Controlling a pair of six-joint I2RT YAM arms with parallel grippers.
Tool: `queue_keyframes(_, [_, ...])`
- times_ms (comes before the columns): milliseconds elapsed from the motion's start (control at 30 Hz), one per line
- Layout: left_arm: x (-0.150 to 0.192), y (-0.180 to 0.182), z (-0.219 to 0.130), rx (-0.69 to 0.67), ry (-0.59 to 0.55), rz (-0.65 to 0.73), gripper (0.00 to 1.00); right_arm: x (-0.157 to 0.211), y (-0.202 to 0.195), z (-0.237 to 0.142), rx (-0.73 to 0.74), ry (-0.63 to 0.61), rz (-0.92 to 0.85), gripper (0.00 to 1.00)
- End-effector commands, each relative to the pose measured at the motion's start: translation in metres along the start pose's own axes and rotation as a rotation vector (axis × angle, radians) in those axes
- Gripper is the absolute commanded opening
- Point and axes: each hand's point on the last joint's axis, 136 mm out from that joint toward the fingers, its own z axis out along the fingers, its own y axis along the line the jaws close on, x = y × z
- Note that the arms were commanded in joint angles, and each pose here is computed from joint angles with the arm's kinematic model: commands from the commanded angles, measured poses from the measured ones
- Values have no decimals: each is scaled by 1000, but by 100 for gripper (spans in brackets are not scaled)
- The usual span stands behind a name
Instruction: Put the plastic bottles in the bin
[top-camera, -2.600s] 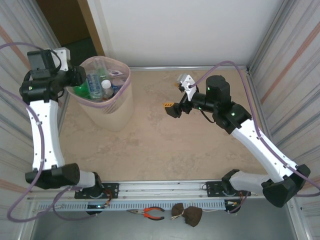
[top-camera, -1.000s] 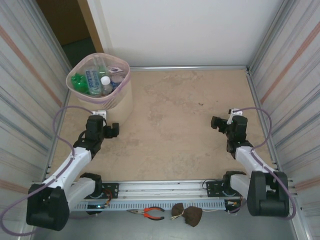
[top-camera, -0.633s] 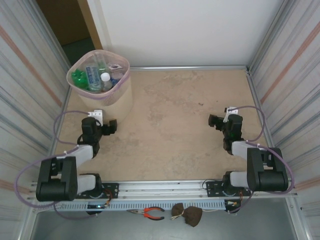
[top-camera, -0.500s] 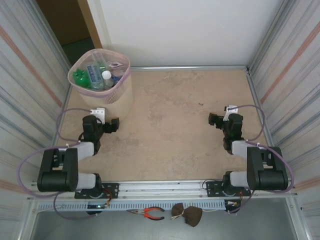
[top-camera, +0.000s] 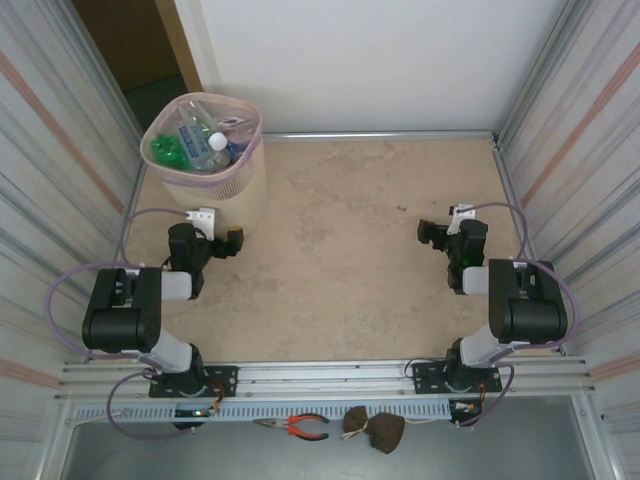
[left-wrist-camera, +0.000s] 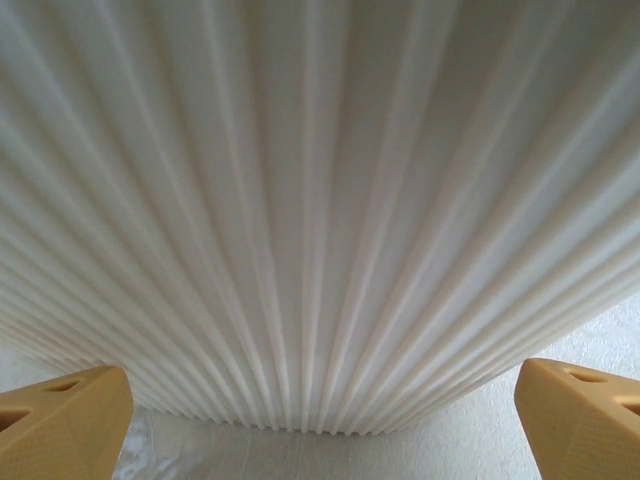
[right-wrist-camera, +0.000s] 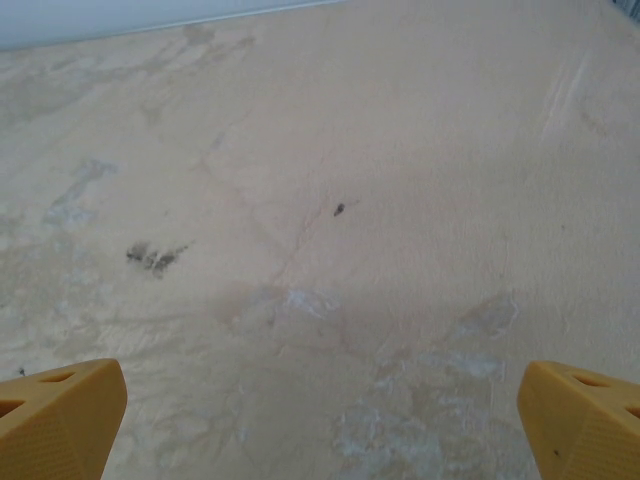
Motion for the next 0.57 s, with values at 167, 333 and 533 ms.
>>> queue_keyframes(167, [-12, 11, 1, -68, -28, 30, 99, -4, -1, 1, 22, -6, -18, 99])
queue_keyframes(333, [-12, 11, 0, -70, -26, 29, 99, -3, -1, 2, 23, -3, -17, 99])
queue_keyframes(533, [-12, 11, 0, -70, -26, 29, 99, -4, -2, 1, 19, -7, -12, 99])
